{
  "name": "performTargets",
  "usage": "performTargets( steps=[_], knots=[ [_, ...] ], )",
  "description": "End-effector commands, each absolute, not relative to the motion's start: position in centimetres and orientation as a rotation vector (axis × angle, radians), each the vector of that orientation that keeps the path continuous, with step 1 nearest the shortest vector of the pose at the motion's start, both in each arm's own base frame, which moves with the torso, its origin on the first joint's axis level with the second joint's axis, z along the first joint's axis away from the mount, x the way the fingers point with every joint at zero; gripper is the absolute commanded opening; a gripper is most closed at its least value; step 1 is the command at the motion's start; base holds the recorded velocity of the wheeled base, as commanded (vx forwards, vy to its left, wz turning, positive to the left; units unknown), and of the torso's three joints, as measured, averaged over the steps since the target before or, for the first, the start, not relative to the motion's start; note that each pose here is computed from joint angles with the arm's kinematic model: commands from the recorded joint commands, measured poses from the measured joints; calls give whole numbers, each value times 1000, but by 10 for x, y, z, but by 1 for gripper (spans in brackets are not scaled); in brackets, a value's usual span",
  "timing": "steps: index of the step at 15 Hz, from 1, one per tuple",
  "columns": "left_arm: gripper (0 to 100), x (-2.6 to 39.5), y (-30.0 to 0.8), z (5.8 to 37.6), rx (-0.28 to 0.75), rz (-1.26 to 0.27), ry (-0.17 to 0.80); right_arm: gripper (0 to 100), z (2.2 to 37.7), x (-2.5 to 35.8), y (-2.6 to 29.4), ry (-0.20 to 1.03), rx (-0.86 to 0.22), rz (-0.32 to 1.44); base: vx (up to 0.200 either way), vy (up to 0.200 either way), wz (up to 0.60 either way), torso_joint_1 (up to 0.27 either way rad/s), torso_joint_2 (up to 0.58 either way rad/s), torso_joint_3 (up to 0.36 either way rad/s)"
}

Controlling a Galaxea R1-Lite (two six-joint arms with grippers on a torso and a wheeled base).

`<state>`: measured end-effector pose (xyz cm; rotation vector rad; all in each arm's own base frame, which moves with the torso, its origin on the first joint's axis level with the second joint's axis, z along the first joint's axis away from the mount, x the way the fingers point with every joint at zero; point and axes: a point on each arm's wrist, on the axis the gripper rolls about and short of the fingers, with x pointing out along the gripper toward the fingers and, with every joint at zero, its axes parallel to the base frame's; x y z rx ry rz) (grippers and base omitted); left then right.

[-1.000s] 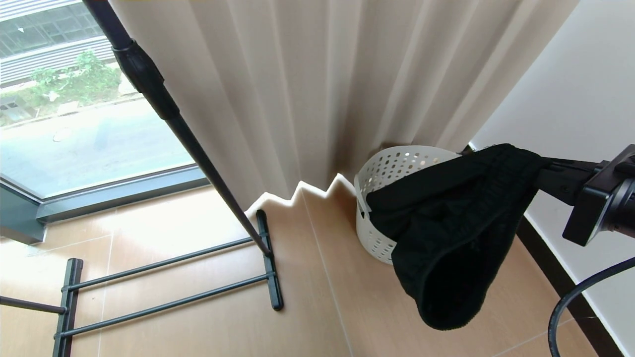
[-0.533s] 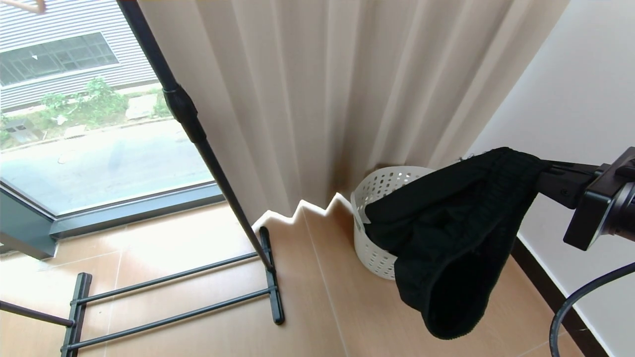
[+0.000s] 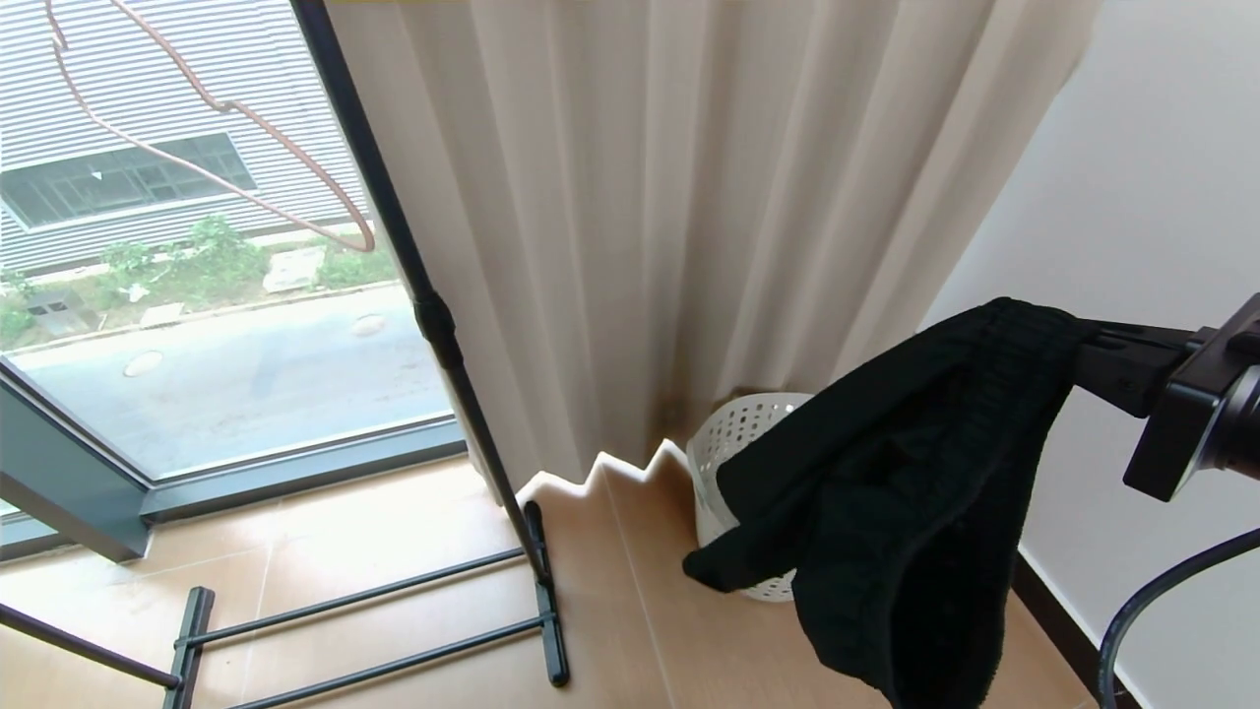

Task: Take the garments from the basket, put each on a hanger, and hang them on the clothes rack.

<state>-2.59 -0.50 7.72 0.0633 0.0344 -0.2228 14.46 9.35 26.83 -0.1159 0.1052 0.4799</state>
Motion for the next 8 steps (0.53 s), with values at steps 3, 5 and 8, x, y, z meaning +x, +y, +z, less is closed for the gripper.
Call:
performTargets(
  steps=[3,5,8],
  knots=[
    [100,-26,-5,77,64,-222,35,0,266,145,94,112,-120,479,0,0,0,177,-497,-121],
    [100,-26,-5,77,68,-222,36,0,266,145,94,111,-121,481,0,0,0,198,-508,-119],
    [100,-26,-5,77,68,-224,36,0,267,144,93,110,-122,480,0,0,0,211,-525,-115]
  ],
)
